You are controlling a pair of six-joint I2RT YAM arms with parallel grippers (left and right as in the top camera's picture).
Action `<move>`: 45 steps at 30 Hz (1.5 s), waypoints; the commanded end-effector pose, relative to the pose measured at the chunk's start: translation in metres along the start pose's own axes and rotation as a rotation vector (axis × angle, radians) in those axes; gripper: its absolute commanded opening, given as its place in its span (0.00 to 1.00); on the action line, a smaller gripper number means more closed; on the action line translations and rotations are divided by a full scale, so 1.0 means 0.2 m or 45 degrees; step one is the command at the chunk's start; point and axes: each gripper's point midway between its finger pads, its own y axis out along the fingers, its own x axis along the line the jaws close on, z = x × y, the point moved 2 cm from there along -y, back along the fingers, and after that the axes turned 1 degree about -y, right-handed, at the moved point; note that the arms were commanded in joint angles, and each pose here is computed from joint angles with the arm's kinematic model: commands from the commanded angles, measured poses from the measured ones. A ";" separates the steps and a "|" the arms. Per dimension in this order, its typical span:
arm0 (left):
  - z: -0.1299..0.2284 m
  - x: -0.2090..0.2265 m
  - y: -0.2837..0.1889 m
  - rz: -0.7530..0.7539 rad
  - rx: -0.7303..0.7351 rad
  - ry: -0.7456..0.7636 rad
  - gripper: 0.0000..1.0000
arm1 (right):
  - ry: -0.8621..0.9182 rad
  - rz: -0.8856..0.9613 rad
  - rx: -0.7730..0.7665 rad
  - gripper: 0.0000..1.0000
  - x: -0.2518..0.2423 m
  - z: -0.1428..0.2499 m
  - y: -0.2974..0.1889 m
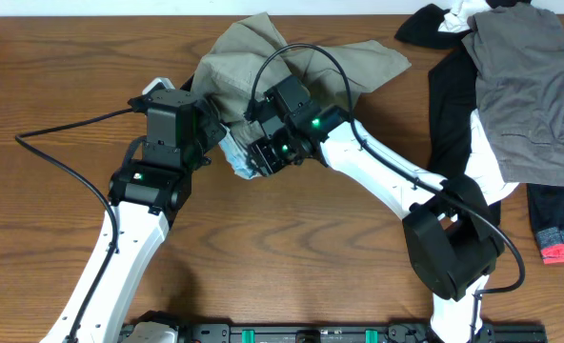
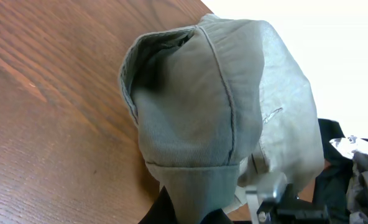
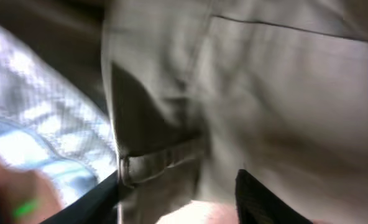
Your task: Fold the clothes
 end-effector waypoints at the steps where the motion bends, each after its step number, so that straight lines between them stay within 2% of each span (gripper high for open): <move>1: -0.07 -0.04 -0.05 0.027 -0.071 0.021 0.06 | 0.006 0.147 -0.024 0.47 -0.09 -0.02 -0.01; 6: -0.08 -0.03 -0.06 0.013 -0.086 0.084 0.06 | 0.040 0.288 -0.067 0.08 -0.23 -0.06 -0.07; 8: -0.11 0.00 -0.08 -0.006 -0.114 0.097 0.06 | 0.065 0.324 -0.106 0.01 -0.29 -0.10 -0.13; 13: -0.26 0.05 -0.20 -0.013 -0.240 0.079 0.06 | 0.141 0.382 -0.287 0.01 -0.45 -0.29 -0.46; 15: -0.35 0.09 -0.29 -0.008 -0.320 0.063 0.06 | 0.175 0.418 -0.393 0.01 -0.51 -0.39 -0.69; 21: -0.49 0.05 -0.54 0.086 -0.530 0.136 0.06 | 0.186 0.488 -0.569 0.01 -0.57 -0.49 -1.12; 26: -0.57 -0.05 -0.81 0.233 -0.735 0.203 0.06 | 0.176 0.552 -0.680 0.01 -0.58 -0.52 -1.36; 31: -0.62 -0.11 -1.01 0.361 -0.890 0.189 0.06 | 0.155 0.582 -0.772 0.01 -0.55 -0.54 -1.55; 38: -0.64 -0.14 -1.10 0.414 -0.953 0.183 0.06 | 0.115 0.711 -0.955 0.01 -0.52 -0.54 -1.92; 45: -0.67 -0.17 -1.15 0.454 -1.016 0.197 0.06 | 0.136 0.822 -1.073 0.01 -0.55 -0.44 -2.20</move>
